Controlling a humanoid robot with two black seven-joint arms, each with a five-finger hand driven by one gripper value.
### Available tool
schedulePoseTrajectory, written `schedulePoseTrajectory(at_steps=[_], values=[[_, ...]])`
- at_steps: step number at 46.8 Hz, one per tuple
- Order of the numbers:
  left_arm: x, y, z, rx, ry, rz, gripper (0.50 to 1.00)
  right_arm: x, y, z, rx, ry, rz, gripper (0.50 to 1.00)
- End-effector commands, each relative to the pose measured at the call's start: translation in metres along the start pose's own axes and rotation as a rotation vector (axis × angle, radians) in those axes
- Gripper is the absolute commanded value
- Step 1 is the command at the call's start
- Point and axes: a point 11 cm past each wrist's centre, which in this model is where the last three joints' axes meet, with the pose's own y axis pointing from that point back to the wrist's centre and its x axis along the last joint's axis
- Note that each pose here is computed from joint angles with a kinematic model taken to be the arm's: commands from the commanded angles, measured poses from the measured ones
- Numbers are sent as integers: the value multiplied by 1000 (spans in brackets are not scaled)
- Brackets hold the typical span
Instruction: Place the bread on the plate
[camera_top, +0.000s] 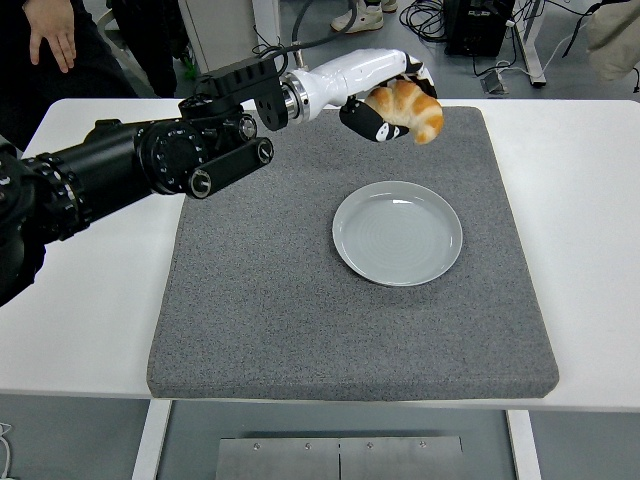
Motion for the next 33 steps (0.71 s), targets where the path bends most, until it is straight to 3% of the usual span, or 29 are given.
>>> schedulePoseTrajectory(at_steps=[1,33], values=[[-14,4,-7,10,23,-16,500,0,0,0,0,0,0,1000],[-68,19,-30,55,86,-86,500,0,0,-1,2,0,-2,1000]])
